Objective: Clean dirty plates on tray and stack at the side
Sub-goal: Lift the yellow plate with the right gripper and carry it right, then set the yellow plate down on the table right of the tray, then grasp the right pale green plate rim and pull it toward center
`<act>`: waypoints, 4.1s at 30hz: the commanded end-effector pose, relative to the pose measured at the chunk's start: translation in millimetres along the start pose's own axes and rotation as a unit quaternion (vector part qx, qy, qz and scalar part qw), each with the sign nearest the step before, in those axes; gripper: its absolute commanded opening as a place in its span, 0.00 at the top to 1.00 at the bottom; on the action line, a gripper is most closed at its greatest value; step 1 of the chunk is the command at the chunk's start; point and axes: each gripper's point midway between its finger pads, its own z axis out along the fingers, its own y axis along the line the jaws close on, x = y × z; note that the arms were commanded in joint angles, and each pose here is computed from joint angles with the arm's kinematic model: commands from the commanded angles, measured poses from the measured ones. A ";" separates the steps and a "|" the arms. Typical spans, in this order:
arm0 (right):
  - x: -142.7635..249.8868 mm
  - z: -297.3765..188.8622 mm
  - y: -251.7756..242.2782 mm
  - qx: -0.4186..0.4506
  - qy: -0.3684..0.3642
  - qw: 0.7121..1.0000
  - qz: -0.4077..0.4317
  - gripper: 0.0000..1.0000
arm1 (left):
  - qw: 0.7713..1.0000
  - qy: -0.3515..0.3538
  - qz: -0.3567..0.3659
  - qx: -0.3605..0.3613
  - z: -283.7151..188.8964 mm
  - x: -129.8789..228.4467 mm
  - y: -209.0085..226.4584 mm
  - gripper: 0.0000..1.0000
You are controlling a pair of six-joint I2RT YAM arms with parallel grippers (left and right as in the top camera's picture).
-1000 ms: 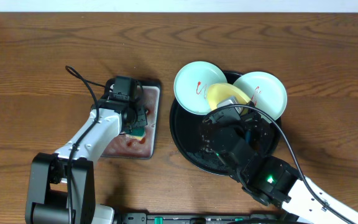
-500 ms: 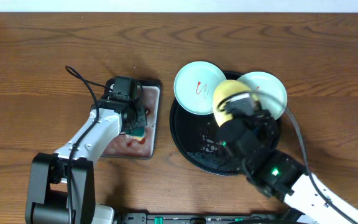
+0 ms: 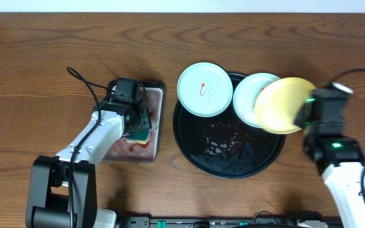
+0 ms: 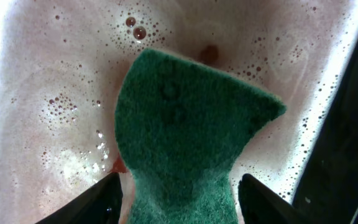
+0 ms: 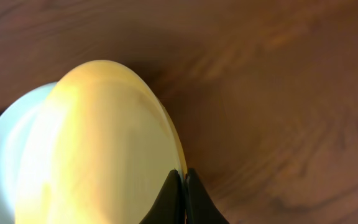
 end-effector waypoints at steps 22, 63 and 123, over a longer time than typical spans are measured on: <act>37.9 75.8 -143.6 0.092 0.131 0.950 0.269 0.99 | 1.000 0.016 0.005 -0.011 12.9 8.9 6.1 0.45; 49.4 135.2 80.0 -0.207 0.105 0.965 -0.122 0.63 | 1.000 0.021 0.005 -0.009 12.8 11.2 5.7 0.45; 173.6 57.8 92.4 -0.232 0.262 0.913 -0.209 0.99 | 0.982 -0.097 0.013 0.163 -96.0 -4.0 -42.6 0.93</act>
